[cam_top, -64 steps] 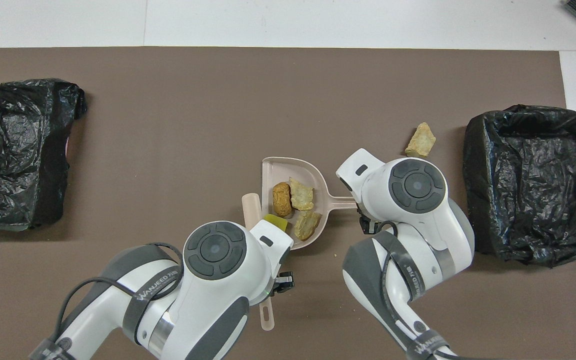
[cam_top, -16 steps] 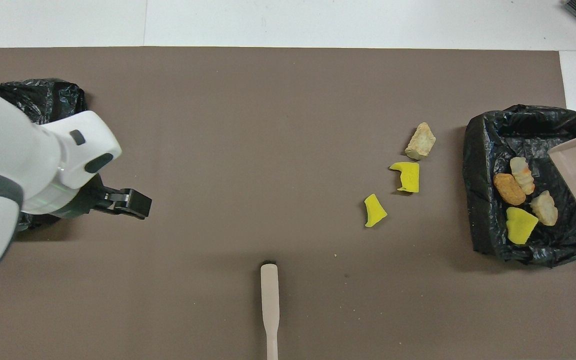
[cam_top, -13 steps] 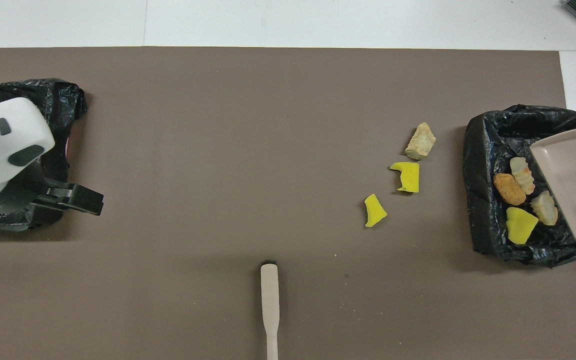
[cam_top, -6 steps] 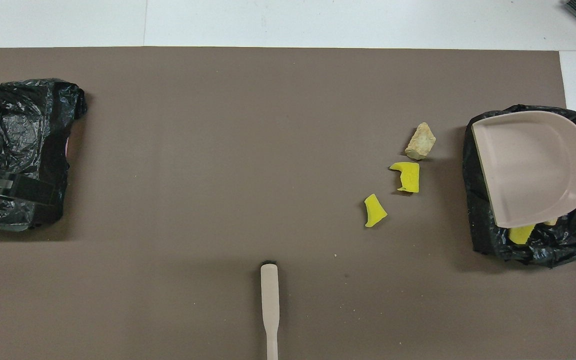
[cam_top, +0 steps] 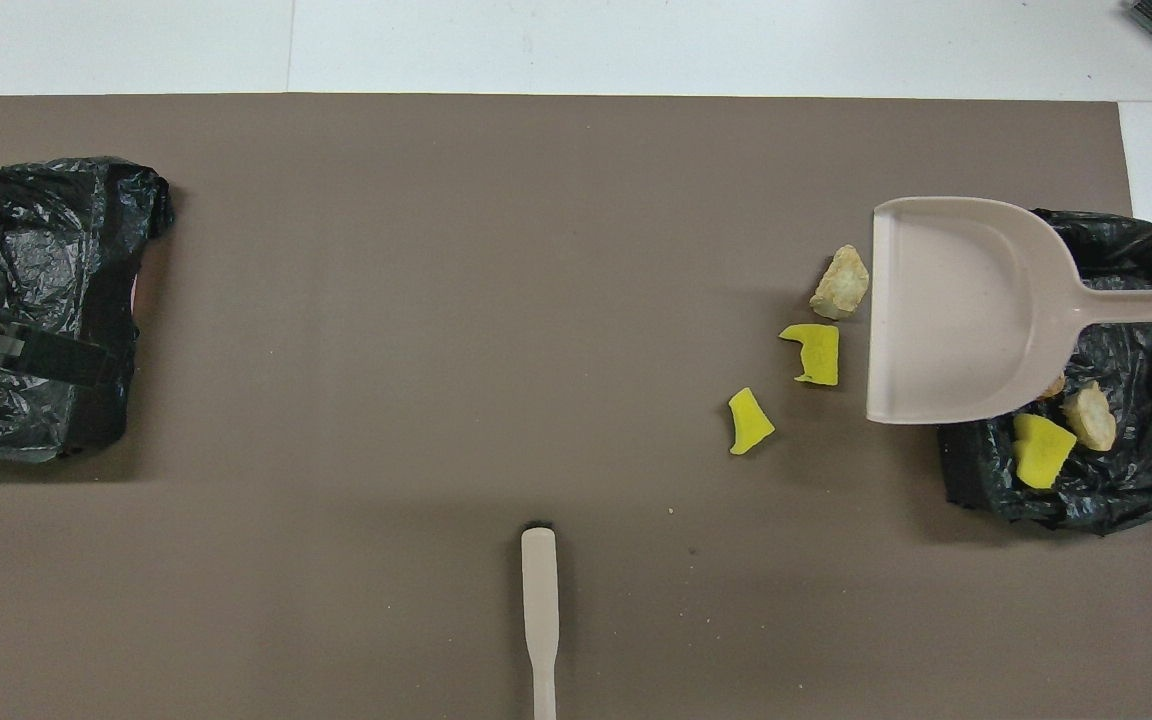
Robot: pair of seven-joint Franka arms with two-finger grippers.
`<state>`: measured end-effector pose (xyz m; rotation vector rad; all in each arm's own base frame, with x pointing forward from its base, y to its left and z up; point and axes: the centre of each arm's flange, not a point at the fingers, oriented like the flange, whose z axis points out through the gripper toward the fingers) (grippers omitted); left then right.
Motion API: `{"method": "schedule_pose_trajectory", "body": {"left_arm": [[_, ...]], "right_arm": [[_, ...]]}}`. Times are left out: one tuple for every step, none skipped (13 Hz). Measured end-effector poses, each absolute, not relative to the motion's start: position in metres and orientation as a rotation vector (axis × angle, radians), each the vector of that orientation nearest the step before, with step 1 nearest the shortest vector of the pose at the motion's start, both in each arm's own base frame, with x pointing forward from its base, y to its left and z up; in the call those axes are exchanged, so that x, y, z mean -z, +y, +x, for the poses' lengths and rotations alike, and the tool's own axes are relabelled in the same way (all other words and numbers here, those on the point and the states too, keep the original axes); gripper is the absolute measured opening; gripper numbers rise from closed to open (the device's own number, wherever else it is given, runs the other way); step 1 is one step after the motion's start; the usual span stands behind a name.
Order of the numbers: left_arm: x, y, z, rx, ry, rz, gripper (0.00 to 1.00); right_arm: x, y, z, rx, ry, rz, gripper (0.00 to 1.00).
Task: Sweep and dump trash in bin
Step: 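Bring the empty dustpan back to the table center with the right gripper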
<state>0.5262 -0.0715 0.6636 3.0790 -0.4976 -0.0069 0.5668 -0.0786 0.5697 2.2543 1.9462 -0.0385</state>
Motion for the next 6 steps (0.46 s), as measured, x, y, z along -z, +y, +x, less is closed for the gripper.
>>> {"method": "schedule_pose_trajectory", "body": {"left_arm": [[-0.664, -0.071, 0.526, 0.004, -0.496, 3.079, 1.00], [-0.664, -0.069, 0.526, 0.003, -0.490, 3.080, 1.00], [-0.664, -0.063, 0.527, 0.003, -0.472, 3.083, 1.00], [-0.665, -0.054, 0.529, -0.002, -0.447, 3.087, 1.00], [-0.665, -0.047, 0.530, -0.008, -0.428, 3.089, 1.00], [-0.665, -0.044, 0.530, -0.011, -0.418, 3.091, 1.00]], "right_arm": [[-0.563, -0.055, 0.565, 0.043, 1.887, 2.327, 0.31], [-0.556, -0.034, 0.562, 0.053, 1.826, 2.393, 0.31], [-0.550, -0.014, 0.561, 0.062, 1.761, 2.454, 0.31], [-0.542, 0.005, 0.559, 0.069, 1.692, 2.512, 0.31], [-0.535, 0.022, 0.557, 0.070, 1.623, 2.575, 0.31], [-0.528, 0.040, 0.555, 0.065, 1.553, 2.648, 0.31]]}}
